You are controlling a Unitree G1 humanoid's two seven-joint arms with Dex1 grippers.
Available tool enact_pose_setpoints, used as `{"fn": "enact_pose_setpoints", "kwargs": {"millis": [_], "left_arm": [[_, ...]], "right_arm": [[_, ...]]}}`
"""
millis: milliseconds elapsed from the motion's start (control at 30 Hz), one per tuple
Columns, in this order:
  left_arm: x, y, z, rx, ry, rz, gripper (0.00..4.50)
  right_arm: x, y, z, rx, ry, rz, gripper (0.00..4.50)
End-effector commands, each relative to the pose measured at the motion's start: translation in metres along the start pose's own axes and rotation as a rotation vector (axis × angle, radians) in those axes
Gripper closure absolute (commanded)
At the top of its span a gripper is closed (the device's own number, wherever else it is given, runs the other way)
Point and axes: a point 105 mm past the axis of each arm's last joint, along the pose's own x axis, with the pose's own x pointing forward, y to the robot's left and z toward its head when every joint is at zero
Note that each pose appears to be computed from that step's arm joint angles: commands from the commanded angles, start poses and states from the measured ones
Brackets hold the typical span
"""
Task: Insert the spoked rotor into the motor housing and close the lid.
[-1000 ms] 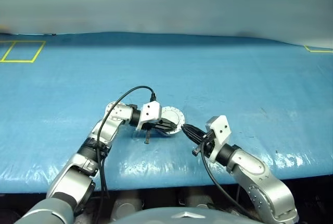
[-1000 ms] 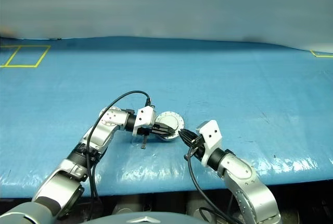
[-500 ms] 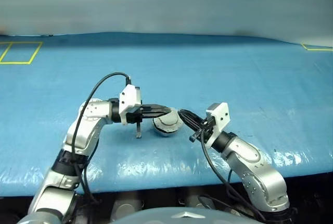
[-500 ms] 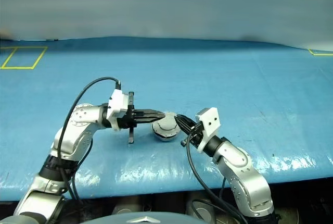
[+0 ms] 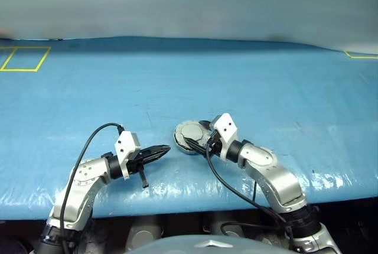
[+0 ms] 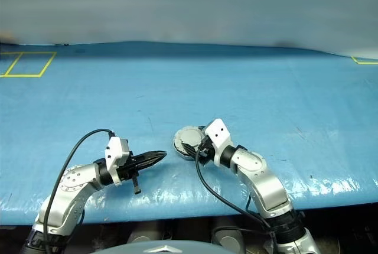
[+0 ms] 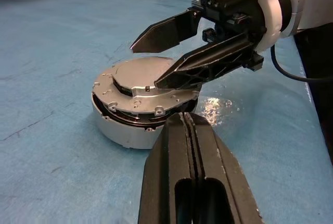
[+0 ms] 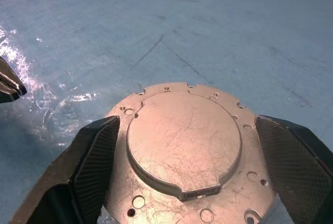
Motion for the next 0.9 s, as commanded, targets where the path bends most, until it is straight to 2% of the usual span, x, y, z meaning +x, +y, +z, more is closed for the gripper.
{"fn": "enact_pose_setpoints", "kwargs": {"millis": [33,333,500,733,900], "left_arm": [[-0.002,-0.004,0.011,0.041,-0.059,0.020,4.50],[-0.004,-0.010,-0.002,0.030,-0.043,0.042,4.50],[-0.002,-0.007,-0.006,0.035,-0.048,0.069,4.50],[0.002,-0.005,-0.005,0.040,-0.051,0.064,4.50],[0.003,-0.005,-0.006,0.042,-0.046,0.061,4.50]], "right_arm": [[0.002,0.005,0.010,-0.048,-0.021,0.050,0.27],[0.007,0.014,0.001,-0.056,0.010,0.105,0.27],[0.008,0.022,0.002,-0.063,0.006,0.152,1.44],[0.017,0.018,0.003,-0.070,0.013,0.105,1.44],[0.015,0.014,-0.009,-0.097,0.072,0.093,1.44]]}}
